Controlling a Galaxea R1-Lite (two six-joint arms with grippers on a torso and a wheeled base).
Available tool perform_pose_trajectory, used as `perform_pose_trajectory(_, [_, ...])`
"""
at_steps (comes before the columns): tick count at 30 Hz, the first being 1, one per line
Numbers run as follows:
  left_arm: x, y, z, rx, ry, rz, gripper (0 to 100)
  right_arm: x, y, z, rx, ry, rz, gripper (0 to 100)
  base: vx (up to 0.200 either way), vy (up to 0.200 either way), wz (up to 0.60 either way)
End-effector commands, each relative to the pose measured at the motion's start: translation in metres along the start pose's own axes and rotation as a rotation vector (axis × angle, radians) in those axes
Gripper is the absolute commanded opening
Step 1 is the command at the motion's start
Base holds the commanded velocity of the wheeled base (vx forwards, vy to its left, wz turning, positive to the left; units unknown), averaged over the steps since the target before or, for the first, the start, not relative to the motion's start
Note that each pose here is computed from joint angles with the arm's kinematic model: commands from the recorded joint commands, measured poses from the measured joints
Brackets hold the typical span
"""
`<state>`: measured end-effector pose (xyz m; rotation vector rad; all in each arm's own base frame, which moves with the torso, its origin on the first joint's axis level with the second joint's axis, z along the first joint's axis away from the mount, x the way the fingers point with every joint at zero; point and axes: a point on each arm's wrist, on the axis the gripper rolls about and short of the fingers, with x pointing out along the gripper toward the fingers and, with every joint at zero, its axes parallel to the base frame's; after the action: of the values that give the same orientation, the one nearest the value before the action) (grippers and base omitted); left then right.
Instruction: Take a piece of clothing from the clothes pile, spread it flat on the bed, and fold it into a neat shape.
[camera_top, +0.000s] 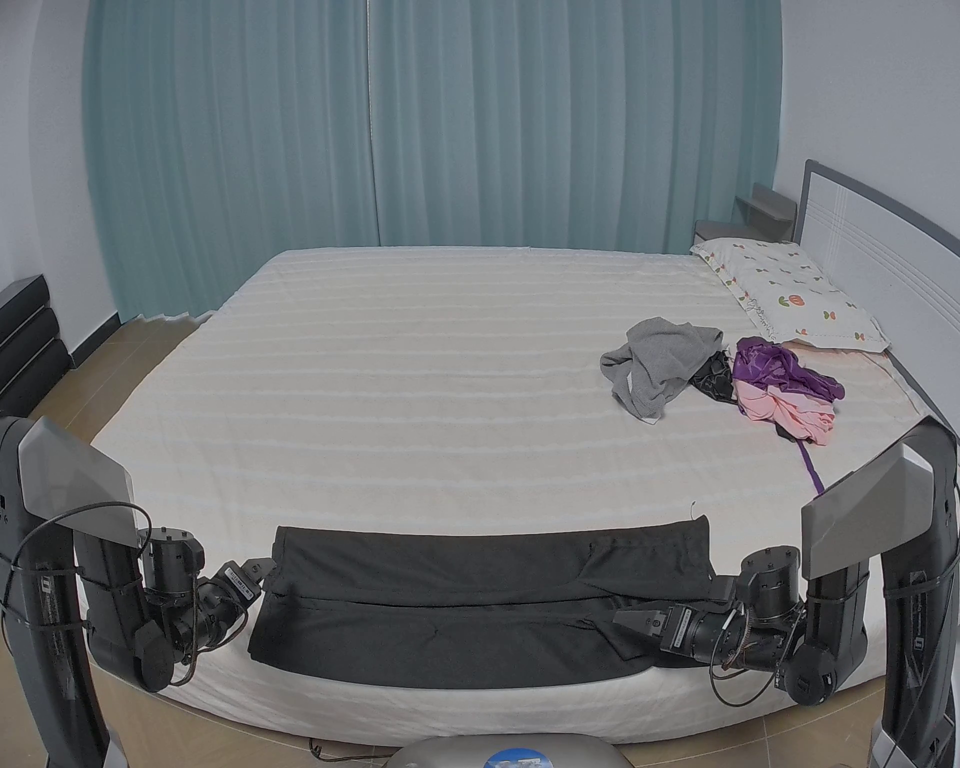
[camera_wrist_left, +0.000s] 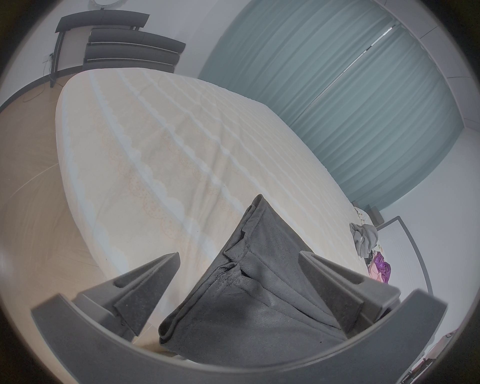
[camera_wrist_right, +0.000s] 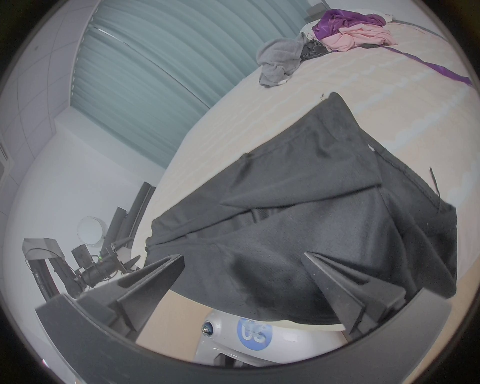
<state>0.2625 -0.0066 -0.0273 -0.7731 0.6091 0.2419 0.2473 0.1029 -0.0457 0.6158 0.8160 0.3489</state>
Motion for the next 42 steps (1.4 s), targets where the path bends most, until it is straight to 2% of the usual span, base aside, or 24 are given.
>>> perform_pose_trajectory(1, [0.0, 0.0, 0.0, -0.001, 0.0, 0.0, 100, 0.003, -0.007, -0.012, -0.008, 0.046, -0.04, 100, 0.0, 0.0, 0.0])
perform_pose_trajectory(3, [0.0, 0.0, 0.0, -0.001, -0.001, -0.001, 100, 0.003, -0.007, -0.011, -0.016, 0.035, -0.036, 100, 0.0, 0.0, 0.0])
perform_pose_trajectory(8, [0.003, 0.001, -0.001, -0.001, 0.005, 0.006, 100, -0.002, -0.003, -0.002, 0.023, -0.001, -0.013, 100, 0.0, 0.0, 0.0])
perform_pose_trajectory(12, [0.003, 0.002, -0.002, -0.001, 0.006, 0.007, 100, -0.024, 0.005, 0.012, 0.116, -0.058, 0.015, 100, 0.0, 0.0, 0.0])
perform_pose_trajectory(20, [0.001, 0.001, -0.001, -0.004, 0.004, 0.004, 100, -0.043, -0.018, 0.013, 0.189, -0.063, -0.073, 100, 0.0, 0.0, 0.0])
perform_pose_trajectory(27, [0.002, 0.001, -0.001, -0.015, 0.002, 0.004, 100, -0.044, -0.037, 0.006, 0.199, -0.01, -0.126, 100, 0.0, 0.0, 0.0])
perform_pose_trajectory(34, [0.002, 0.001, 0.0, -0.017, 0.0, 0.002, 100, -0.044, -0.039, 0.003, 0.178, 0.004, -0.137, 100, 0.0, 0.0, 0.0])
perform_pose_trajectory(38, [0.001, 0.0, 0.001, -0.016, -0.004, -0.003, 100, -0.045, -0.04, 0.007, 0.184, -0.01, -0.131, 100, 0.0, 0.0, 0.0])
perform_pose_trajectory(42, [-0.003, -0.003, 0.004, -0.01, -0.018, -0.015, 100, -0.054, -0.035, 0.017, 0.182, -0.063, -0.103, 100, 0.0, 0.0, 0.0])
